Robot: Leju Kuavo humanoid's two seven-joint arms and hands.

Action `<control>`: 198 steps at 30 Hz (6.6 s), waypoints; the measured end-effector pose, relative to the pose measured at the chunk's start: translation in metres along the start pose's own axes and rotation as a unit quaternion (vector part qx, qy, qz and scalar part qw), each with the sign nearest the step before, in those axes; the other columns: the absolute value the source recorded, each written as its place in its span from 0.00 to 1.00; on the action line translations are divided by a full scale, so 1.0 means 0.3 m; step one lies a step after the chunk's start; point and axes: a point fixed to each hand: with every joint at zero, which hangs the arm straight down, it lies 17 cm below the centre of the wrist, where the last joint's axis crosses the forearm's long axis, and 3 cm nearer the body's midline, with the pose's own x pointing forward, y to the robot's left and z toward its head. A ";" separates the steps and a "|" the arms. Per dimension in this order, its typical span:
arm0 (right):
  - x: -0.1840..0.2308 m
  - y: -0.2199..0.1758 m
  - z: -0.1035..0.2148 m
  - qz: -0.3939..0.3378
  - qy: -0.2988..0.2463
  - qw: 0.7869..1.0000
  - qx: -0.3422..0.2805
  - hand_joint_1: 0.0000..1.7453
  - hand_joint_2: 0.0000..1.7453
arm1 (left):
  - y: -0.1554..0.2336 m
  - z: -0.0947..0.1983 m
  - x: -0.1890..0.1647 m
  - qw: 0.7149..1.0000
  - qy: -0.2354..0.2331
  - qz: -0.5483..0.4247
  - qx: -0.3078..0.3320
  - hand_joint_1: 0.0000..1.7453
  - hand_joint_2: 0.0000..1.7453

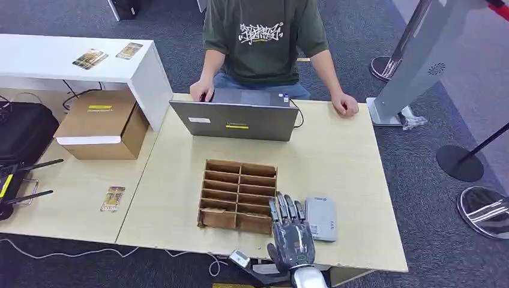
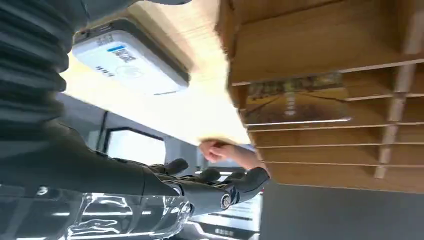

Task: Pass the card to the sensor for recognition and then transmit it.

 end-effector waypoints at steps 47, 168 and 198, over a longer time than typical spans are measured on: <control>0.071 -0.079 -0.134 0.006 -0.018 0.999 -0.043 0.00 1.00 | 0.001 0.003 0.012 1.000 0.006 -0.001 0.002 0.00 0.00; 0.049 -0.038 -0.118 0.003 -0.005 1.000 -0.015 0.74 1.00 | 0.008 0.001 0.017 1.000 0.001 0.003 0.006 0.00 0.00; 0.033 -0.098 -0.109 -0.025 0.004 0.999 -0.040 1.00 1.00 | 0.007 0.001 0.014 1.000 0.004 0.002 0.005 0.00 0.00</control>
